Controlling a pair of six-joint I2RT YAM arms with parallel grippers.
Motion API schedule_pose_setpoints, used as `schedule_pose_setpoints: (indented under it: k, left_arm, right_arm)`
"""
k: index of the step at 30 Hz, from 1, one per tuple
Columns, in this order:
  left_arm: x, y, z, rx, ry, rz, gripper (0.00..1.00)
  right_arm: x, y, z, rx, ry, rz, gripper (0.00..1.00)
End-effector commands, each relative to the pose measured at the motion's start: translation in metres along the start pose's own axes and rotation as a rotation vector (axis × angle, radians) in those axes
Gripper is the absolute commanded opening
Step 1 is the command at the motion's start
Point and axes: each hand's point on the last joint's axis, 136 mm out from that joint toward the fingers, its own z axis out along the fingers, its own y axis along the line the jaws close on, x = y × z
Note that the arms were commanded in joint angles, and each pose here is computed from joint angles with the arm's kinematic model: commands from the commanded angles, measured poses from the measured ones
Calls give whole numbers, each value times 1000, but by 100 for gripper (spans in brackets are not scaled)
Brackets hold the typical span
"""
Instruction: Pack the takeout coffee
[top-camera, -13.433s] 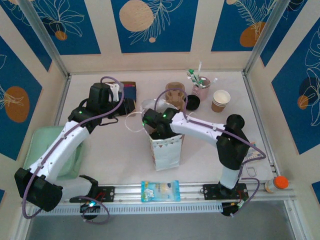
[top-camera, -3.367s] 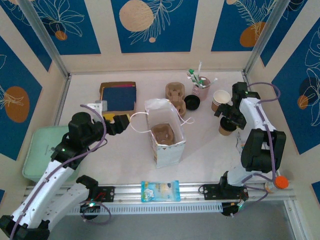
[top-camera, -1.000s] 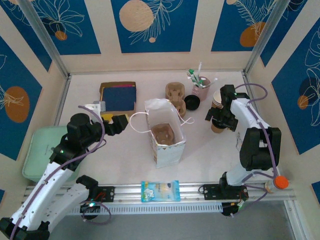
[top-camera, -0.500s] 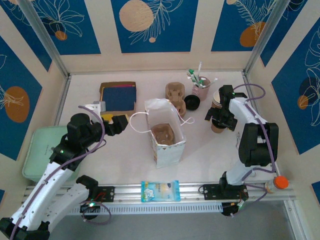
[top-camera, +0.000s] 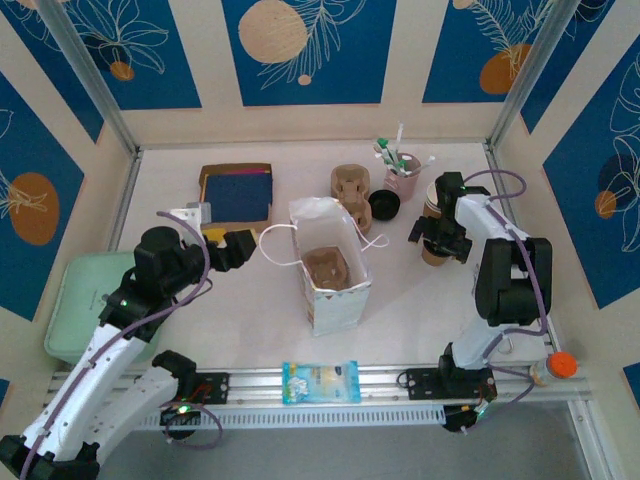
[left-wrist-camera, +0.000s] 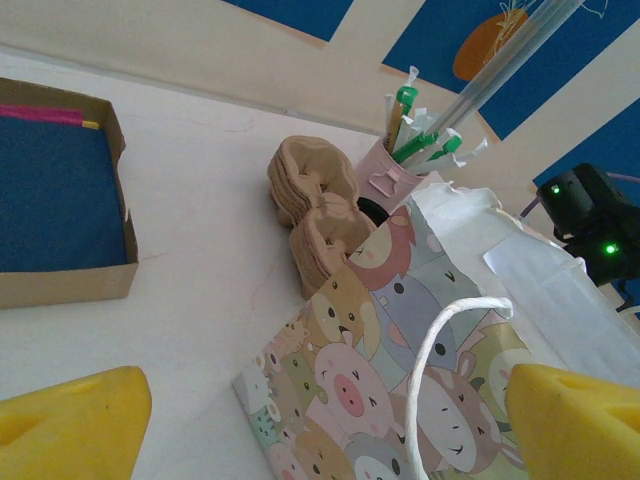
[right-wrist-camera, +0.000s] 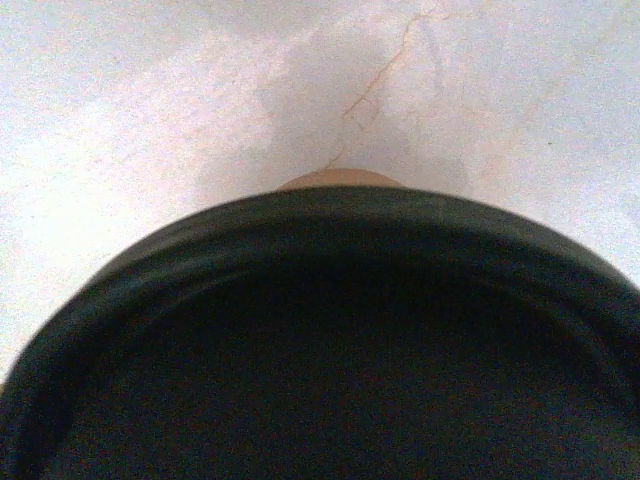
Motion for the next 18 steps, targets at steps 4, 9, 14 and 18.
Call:
schedule_pose_setpoints:
  k: [4, 9, 14, 18]
  left_arm:
    - [-5, 3, -1, -14, -20, 25, 92]
    - [-4, 4, 0, -14, -17, 25, 91]
    - [-3, 5, 0, -16, -16, 24, 91]
    - [-3, 5, 0, -18, -15, 24, 91]
  right_arm:
    - [2, -5, 11, 17, 21, 29, 99]
    - [1, -7, 14, 25, 23, 36, 99]
    - [4, -9, 21, 39, 37, 38, 99]
    - [8, -11, 26, 49, 47, 42, 99]
